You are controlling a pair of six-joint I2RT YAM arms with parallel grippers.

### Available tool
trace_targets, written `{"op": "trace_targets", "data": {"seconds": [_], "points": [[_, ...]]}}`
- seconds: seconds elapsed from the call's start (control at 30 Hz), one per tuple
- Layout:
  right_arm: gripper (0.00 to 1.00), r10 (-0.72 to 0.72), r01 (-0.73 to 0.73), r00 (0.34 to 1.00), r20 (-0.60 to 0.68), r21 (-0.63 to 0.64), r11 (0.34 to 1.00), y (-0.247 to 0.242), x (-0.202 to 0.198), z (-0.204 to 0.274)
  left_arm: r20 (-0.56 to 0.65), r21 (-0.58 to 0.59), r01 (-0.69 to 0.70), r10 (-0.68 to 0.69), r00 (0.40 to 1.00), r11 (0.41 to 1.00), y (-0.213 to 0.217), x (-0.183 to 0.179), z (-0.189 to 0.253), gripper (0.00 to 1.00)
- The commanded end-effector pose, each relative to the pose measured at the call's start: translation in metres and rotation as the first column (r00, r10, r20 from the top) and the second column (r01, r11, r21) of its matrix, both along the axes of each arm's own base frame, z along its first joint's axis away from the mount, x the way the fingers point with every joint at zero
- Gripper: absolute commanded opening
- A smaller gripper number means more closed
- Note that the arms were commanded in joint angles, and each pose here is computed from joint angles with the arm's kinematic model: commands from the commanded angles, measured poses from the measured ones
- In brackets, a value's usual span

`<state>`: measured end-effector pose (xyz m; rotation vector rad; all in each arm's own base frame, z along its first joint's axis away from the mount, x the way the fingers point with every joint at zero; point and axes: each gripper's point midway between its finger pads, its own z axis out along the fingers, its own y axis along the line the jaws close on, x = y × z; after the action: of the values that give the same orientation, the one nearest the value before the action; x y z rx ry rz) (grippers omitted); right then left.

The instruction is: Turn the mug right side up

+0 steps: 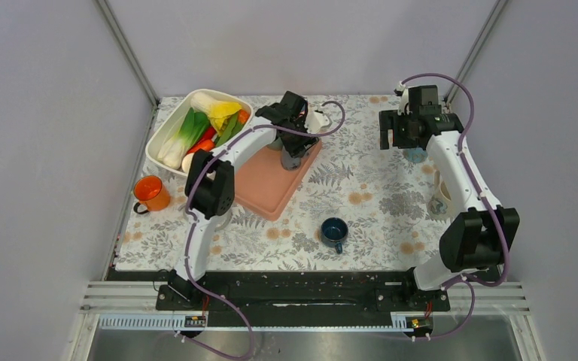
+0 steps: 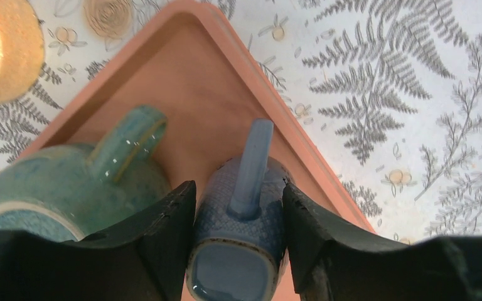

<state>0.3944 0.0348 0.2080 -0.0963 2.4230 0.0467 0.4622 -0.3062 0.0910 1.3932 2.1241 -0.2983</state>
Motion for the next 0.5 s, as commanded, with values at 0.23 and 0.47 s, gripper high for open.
{"op": "trace_targets", "data": {"seconds": [0.23, 0.47], "points": [[0.9, 0.065, -0.067, 0.997, 0.048, 0.051, 0.996, 0.027, -0.008, 0.007, 0.039, 0.143, 0.1, -0.106, 0.994, 0.985, 0.009, -0.015, -0.011, 0.47], [0.9, 0.089, -0.093, 0.994, 0.067, 0.064, 0.994, 0.035, -0.014, 0.007, 0.054, 0.167, 0.142, -0.152, 0.987, 0.976, -0.002, -0.013, -0.016, 0.57]]}}
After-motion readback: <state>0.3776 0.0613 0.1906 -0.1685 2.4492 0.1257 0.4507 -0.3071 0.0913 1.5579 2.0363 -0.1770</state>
